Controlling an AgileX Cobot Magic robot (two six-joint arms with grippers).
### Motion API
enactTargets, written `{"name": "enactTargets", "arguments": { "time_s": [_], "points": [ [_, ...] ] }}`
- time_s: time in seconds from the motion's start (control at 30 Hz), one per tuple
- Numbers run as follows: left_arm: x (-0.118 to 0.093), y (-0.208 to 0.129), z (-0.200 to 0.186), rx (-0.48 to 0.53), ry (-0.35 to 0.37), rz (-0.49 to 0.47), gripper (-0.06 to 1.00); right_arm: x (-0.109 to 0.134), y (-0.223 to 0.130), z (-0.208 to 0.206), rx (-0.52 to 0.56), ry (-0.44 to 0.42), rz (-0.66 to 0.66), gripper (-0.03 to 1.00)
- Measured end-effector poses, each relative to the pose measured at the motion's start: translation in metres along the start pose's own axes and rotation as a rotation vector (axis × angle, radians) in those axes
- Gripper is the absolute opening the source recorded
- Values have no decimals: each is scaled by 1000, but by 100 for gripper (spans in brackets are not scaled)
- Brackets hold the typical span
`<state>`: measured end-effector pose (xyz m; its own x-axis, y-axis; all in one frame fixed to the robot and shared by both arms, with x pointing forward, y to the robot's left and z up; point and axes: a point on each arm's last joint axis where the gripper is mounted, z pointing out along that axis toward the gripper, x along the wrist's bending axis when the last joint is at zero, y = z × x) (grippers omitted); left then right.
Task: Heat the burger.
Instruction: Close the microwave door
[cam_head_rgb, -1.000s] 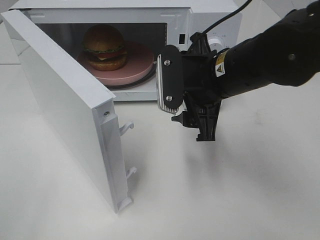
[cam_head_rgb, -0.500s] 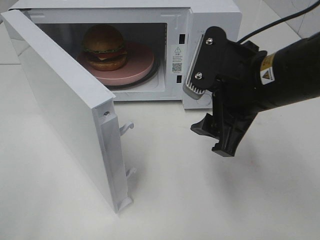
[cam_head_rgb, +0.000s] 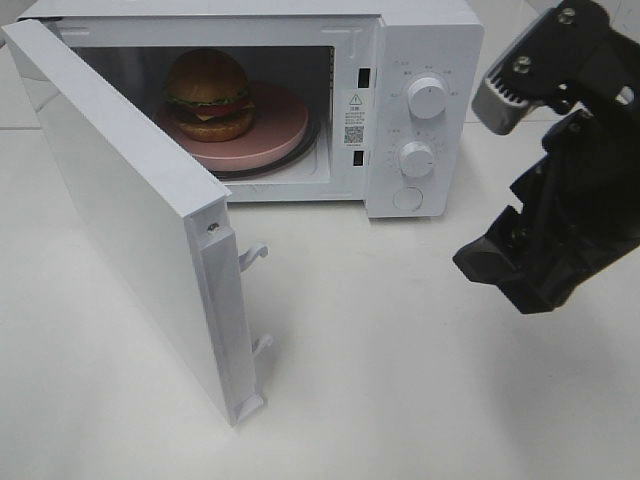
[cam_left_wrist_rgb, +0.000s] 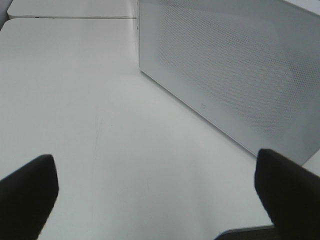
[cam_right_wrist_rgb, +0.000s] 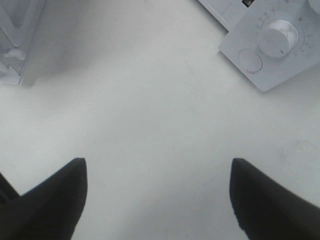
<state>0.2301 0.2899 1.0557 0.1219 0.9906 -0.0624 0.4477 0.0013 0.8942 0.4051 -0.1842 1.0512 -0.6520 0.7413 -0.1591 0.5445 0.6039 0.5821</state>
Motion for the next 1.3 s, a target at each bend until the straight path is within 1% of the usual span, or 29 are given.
{"name": "enactTargets", "arguments": {
  "time_s": [0.07, 0.17, 0.27, 0.37, 0.4, 0.43, 0.67, 0.77, 0.8, 0.83, 0.9, 1.03, 1.07, 1.1, 1.17, 1.27, 1.3],
  "points": [
    [0, 0, 0, 0, 0, 0, 99, 0, -7, -13, 22, -3, 23, 77],
    [0, 0, 0, 0, 0, 0, 99, -1, -10, -17, 32, -4, 30, 77],
    [0, 0, 0, 0, 0, 0, 99, -1, -25, -39, 77, -11, 70, 77],
    [0, 0, 0, 0, 0, 0, 99, -1, -27, -43, 80, -12, 75, 77],
    [0, 0, 0, 0, 0, 0, 99, -1, -33, -51, 83, -15, 96, 77],
    [0, 0, 0, 0, 0, 0, 99, -1, -39, -61, 76, -19, 108, 77],
    [0, 0, 0, 0, 0, 0, 99, 0, -57, -86, 67, -27, 130, 77],
    [0, 0, 0, 0, 0, 0, 99, 0, -67, -95, 46, -32, 136, 77],
    [0, 0, 0, 0, 0, 0, 99, 1, -74, -99, 23, -34, 142, 77],
    [0, 0, 0, 0, 0, 0, 99, 1, -74, -99, 23, -34, 142, 77],
    [0, 0, 0, 0, 0, 0, 99, 3, -88, -101, -1, -36, 146, 77],
    [0, 0, 0, 0, 0, 0, 99, 6, -102, -96, 6, -36, 156, 77],
    [0, 0, 0, 0, 0, 0, 99, 8, -111, -92, 20, -35, 177, 77],
    [0, 0, 0, 0, 0, 0, 99, 8, -111, -92, 20, -35, 177, 77],
    [0, 0, 0, 0, 0, 0, 99, 9, -120, -87, 42, -36, 219, 77],
    [0, 0, 0, 0, 0, 0, 99, 9, -124, -86, 43, -49, 255, 77],
    [0, 0, 0, 0, 0, 0, 99, 8, -126, -88, 22, -70, 288, 77]
  ]
}}
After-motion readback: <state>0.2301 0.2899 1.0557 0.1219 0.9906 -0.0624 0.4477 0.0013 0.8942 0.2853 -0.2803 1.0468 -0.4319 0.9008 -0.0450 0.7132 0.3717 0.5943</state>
